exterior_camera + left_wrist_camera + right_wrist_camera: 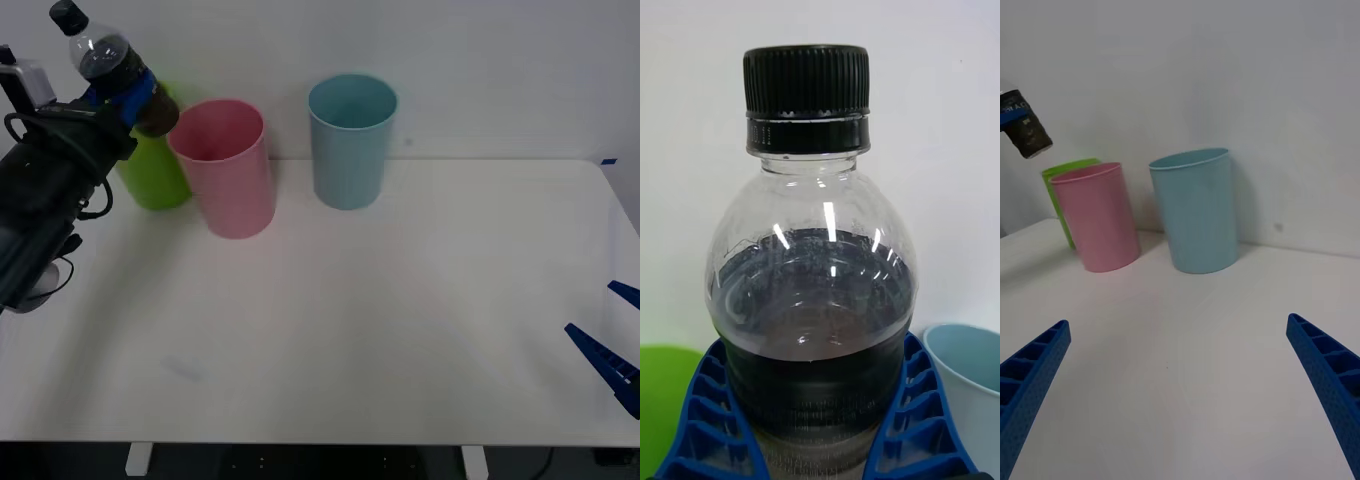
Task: Grasp the object on the table and drop it into the matching bin: aluminum can to the light blue bin, PET bottle to the pink bin.
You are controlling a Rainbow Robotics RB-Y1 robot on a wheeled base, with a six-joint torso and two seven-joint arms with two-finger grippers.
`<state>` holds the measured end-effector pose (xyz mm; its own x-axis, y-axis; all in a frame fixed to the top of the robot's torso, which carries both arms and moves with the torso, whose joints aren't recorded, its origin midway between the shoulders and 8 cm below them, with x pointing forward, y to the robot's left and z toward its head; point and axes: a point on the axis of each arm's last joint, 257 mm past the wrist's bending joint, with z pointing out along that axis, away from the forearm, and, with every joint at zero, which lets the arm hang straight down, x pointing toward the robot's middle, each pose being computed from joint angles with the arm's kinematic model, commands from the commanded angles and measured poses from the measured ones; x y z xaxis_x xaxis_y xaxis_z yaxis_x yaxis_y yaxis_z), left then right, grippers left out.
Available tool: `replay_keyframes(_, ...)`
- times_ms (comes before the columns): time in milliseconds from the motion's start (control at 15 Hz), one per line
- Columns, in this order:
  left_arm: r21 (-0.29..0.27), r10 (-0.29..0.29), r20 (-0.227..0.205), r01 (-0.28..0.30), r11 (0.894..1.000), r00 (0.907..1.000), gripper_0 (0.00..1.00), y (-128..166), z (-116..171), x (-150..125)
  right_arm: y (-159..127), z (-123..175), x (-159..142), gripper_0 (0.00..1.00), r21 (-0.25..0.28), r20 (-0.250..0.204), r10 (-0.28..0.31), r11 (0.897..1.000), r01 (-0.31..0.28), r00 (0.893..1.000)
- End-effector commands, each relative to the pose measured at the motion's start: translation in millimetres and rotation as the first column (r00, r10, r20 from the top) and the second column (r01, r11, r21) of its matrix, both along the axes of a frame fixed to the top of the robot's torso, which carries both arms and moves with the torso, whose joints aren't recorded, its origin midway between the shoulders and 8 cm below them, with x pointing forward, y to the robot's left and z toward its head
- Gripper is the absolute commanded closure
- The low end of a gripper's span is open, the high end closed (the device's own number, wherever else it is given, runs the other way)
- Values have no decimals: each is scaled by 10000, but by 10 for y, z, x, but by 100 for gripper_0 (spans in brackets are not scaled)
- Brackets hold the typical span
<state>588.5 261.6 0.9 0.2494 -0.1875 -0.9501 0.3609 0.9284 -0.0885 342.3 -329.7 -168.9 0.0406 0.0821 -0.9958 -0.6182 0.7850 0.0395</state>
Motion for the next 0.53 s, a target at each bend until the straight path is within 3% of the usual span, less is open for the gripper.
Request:
replay_keyframes(67, 369, -220, -123, 224, 9991, 9997, 100, -210, -14, 216, 0, 0, 0, 0, 0, 0, 0, 10000, 0, 10000)
replay_keyframes(533, 1400, -450, -602, 531, 9887, 9972, 100, -614, -69, 738, 0, 0, 0, 0, 0, 0, 0, 10000, 0, 10000)
